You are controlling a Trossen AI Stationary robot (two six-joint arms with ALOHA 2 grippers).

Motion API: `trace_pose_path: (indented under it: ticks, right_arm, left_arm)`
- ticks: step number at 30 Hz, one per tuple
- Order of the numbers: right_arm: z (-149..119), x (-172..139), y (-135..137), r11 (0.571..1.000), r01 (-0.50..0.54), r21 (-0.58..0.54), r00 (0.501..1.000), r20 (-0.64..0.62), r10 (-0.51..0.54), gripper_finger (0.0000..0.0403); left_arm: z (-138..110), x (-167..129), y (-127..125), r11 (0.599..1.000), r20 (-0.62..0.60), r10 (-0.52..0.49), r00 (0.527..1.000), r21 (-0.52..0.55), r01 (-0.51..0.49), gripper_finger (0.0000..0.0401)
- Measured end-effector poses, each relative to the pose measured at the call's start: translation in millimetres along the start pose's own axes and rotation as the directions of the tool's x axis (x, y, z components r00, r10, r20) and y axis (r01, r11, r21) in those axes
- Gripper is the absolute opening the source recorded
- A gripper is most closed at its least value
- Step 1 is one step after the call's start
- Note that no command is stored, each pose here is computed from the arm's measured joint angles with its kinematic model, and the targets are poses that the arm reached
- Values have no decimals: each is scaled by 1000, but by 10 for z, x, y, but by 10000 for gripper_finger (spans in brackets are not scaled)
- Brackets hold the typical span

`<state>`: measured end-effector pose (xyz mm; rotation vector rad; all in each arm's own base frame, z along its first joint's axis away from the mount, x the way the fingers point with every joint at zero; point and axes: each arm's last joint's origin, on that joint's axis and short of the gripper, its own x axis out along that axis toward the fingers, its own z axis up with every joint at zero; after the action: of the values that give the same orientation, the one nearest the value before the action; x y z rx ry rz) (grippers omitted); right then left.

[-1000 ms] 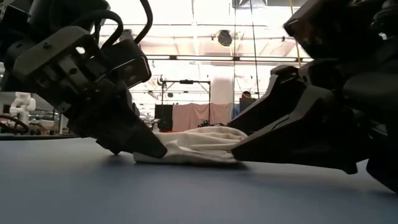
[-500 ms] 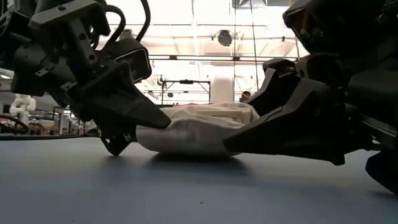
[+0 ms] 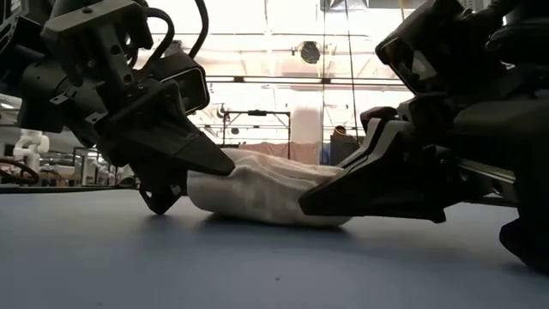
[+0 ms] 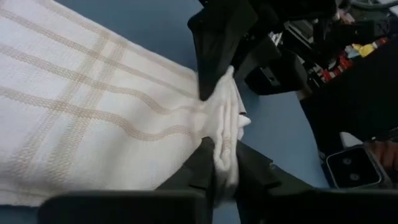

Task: Roll towel into tight, uniform cylinder
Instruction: Roll the white towel

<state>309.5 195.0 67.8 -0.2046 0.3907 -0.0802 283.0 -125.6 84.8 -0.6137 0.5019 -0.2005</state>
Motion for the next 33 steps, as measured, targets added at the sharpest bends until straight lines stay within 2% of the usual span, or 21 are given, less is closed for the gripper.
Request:
trace_pose_path:
  ticks: [4,9,15,19,22,24,26,33]
  right_arm:
    - [-4,21,-30,997,5,74,1000,-7,-5,20]
    - [18,55,-93,987,21,160,1000,-9,-20,7]
    - [72,80,-160,966,16,257,1000,-5,-15,7]
    - [85,133,-243,934,5,357,1000,-18,1,7]
    - [90,169,-288,914,-17,405,999,-19,27,7]
    - [95,188,-313,903,-37,428,999,-20,50,8]
    - [96,202,-334,895,-37,445,998,-20,51,8]
    - [126,229,-380,878,-73,473,996,-8,87,8]
  left_arm:
    - [-60,-3,-47,998,3,15,1000,60,-16,89]
    - [-160,-20,-123,987,17,50,999,153,-52,156]
    - [-302,-58,-255,949,71,104,992,290,-120,218]
    - [-384,-95,-380,899,175,165,971,378,-221,246]
    - [-426,-115,-484,833,271,227,935,443,-331,266]
    - [-434,-126,-543,773,333,264,905,488,-406,279]
    - [-438,-128,-586,733,361,275,891,520,-438,294]
    - [-494,-123,-555,682,314,316,895,581,-444,346]
